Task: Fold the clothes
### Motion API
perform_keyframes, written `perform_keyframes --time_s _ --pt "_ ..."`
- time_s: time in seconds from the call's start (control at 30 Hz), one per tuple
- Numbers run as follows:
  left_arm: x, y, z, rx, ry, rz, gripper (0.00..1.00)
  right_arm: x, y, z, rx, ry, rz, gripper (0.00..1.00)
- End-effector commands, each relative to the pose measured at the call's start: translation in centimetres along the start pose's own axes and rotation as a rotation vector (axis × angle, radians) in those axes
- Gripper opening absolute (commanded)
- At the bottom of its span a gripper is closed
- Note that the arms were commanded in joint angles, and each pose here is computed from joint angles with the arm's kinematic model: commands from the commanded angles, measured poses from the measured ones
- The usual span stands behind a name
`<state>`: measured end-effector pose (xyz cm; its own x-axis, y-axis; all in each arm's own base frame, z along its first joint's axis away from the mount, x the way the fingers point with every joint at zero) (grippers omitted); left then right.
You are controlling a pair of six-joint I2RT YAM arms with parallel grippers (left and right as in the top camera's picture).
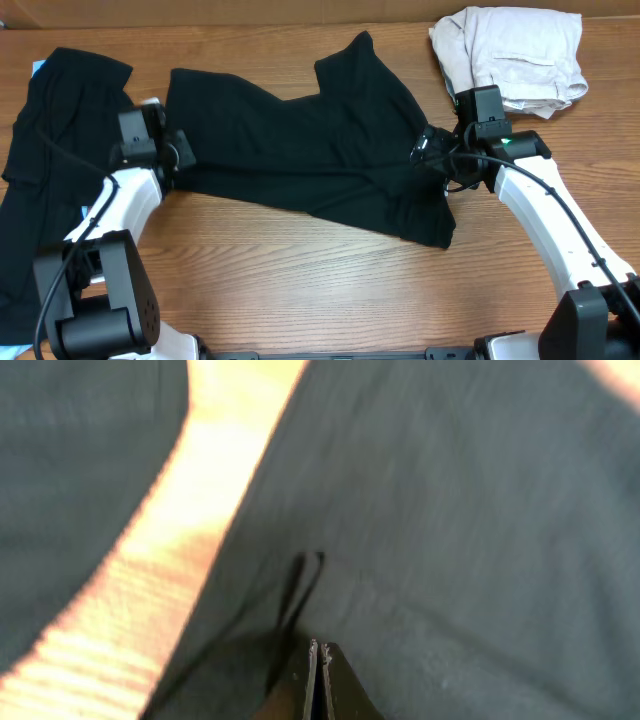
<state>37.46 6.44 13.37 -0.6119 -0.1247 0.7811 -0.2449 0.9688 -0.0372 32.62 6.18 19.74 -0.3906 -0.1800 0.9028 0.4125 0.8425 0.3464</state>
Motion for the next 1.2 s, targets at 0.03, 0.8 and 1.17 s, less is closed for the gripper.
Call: perform_keyframes --time_s 0.03,0.8,1.17 --pt "1.0 -0.1 -4.0 0.021 -0.106 0.004 0.04 0.7 0.4 -0.5 0.01 -0.031 -0.014 0.88" --pt "1.6 1.9 -5.4 0.044 -0.186 -0.25 0.04 0.7 0.4 -0.5 0.011 -0.035 -0.017 0.88" --pt "1.5 1.9 -4.7 0.063 -0.146 -0.252 0.04 -1.5 0.5 -0.1 0.098 0.055 -0.041 0.88"
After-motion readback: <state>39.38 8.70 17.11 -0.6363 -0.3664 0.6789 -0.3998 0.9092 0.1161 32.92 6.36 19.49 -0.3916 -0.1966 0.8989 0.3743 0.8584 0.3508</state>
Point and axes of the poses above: each gripper's point midway between its finger pads, its own x axis back along the fingers, its own y axis along the line the jaws close on, z = x × y, the point moved 9 cm from there along x, back along the fingers, and after that the axes turned 7 degrees about -x, right-handed, at the moved point
